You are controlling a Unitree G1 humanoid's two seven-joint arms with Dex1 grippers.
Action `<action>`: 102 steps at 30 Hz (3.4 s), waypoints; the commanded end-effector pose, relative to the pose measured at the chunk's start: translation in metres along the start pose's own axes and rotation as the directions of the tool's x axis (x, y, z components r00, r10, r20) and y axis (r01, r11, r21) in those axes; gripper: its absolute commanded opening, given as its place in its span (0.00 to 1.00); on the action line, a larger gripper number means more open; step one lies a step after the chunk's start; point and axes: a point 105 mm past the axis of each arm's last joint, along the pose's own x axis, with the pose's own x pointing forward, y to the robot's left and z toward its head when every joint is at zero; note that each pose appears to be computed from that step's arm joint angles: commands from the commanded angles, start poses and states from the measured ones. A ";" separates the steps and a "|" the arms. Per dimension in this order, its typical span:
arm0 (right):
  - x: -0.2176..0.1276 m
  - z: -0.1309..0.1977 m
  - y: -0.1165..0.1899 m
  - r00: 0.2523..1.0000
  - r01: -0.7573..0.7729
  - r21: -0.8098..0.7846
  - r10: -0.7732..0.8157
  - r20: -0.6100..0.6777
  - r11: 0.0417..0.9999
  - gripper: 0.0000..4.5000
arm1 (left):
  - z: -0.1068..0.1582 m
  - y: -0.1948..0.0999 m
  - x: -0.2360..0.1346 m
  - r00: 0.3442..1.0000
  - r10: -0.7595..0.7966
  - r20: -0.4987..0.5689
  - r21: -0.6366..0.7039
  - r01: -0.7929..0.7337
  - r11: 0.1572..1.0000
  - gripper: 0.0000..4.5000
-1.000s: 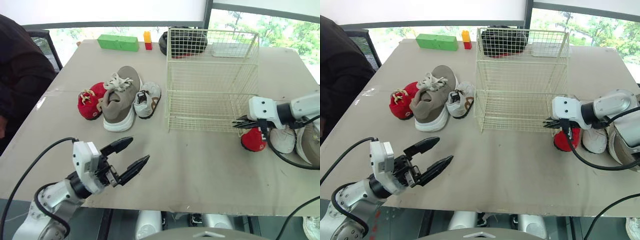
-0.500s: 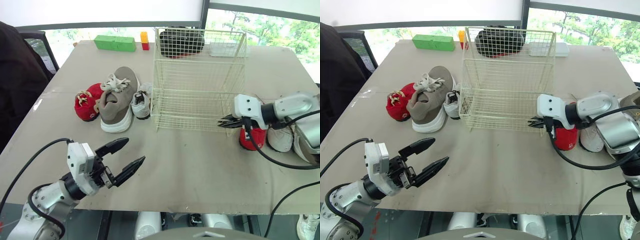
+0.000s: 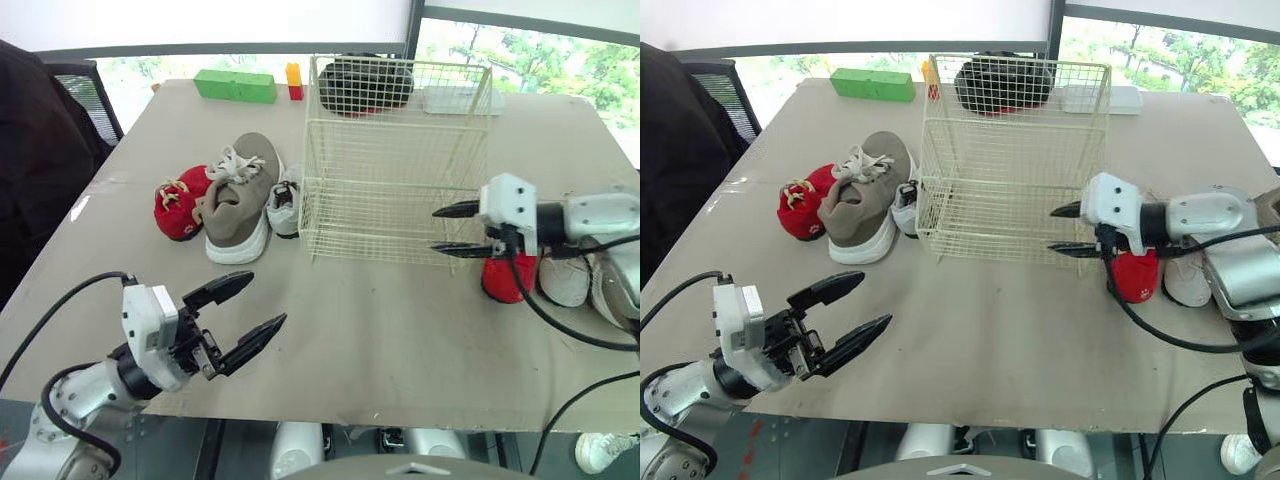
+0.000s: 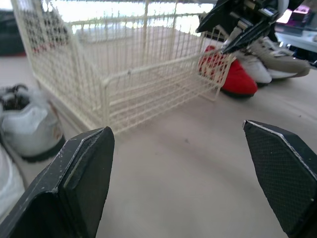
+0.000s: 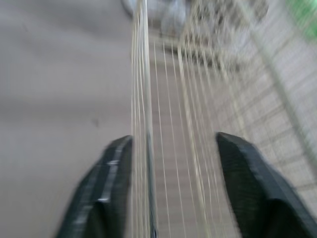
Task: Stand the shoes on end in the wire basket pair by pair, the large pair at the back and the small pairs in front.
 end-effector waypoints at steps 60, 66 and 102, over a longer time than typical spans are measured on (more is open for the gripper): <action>-0.014 0.125 -0.048 0.847 0.312 0.004 -0.280 0.452 0.950 1.00 | 0.197 0.116 0.069 0.622 0.411 0.666 0.265 -0.713 0.650 0.33; -0.019 0.126 -0.056 0.845 0.312 -0.010 -0.273 0.461 0.950 1.00 | 0.171 0.133 0.073 0.671 0.479 0.566 0.182 -0.668 0.721 0.33; -0.006 0.088 0.041 0.899 0.002 0.029 -0.014 0.437 1.000 1.00 | -0.079 0.155 0.014 0.716 0.516 -0.470 0.044 -0.565 0.824 0.82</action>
